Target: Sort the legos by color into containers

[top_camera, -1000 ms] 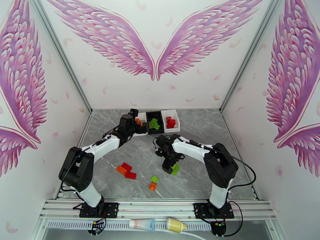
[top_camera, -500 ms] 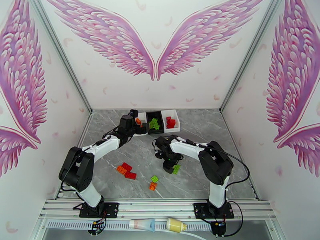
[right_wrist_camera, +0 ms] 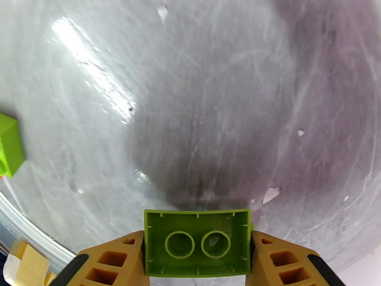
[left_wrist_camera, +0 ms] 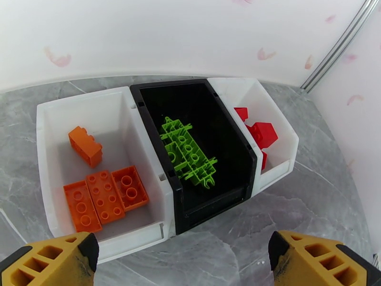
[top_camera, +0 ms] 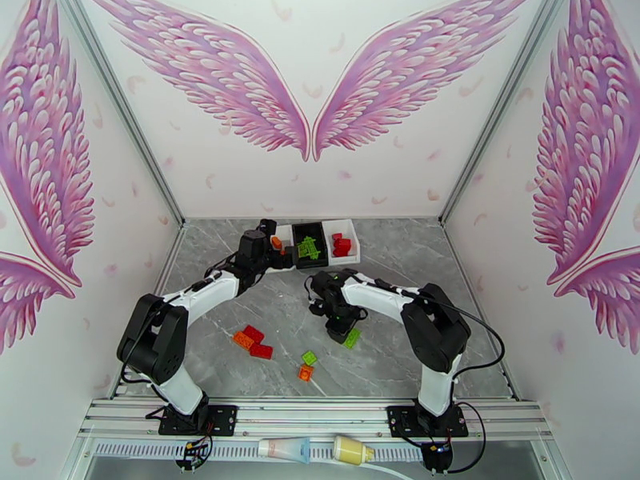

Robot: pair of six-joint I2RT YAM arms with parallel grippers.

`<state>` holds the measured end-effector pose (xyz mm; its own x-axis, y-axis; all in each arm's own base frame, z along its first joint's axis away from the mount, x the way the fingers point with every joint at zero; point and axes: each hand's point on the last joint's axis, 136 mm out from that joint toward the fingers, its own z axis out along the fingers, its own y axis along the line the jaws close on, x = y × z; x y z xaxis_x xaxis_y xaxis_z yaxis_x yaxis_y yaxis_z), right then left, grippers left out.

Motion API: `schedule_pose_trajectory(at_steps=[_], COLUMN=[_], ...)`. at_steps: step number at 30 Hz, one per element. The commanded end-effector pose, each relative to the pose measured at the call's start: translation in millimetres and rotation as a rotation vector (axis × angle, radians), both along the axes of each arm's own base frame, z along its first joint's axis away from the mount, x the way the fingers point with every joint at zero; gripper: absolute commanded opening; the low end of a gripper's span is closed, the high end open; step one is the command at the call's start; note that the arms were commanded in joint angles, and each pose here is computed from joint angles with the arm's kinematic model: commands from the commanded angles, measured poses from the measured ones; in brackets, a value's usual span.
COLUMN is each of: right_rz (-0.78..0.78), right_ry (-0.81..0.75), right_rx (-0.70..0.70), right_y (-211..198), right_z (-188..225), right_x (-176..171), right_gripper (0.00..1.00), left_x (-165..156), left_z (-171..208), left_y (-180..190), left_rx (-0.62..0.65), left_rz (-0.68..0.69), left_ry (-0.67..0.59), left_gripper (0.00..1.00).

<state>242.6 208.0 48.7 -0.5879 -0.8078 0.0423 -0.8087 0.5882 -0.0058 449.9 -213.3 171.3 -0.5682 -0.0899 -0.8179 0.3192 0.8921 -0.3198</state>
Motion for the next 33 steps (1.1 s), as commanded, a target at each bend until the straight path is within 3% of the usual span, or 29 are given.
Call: schedule_pose_trajectory(at_steps=[1,9,15,21,33], right_rz=[-0.071,-0.284,-0.450,-0.490,-0.516], right_ry=[-0.113,-0.366,-0.515,-0.574,-0.705], right_rx=[0.149,0.445,0.657,0.656,0.642], right_y=[15,19,27,47,77], right_z=[32,87,115,105,86], right_x=[20,78,144,208,304], right_gripper=[0.48,0.46,0.44,0.44,0.44], left_x=[-9,-41,-72,-101,-118], left_z=[23,33,25,18,16], left_y=[1,-2,-6,-13,10], left_rx=[0.007,0.051,0.070,0.081,0.150], left_rz=[-0.034,-0.117,-0.221,-0.337,-0.283], left_ry=[-0.085,-0.155,-0.161,-0.147,-0.196], left_gripper=[0.99,0.99,0.99,0.99,0.99])
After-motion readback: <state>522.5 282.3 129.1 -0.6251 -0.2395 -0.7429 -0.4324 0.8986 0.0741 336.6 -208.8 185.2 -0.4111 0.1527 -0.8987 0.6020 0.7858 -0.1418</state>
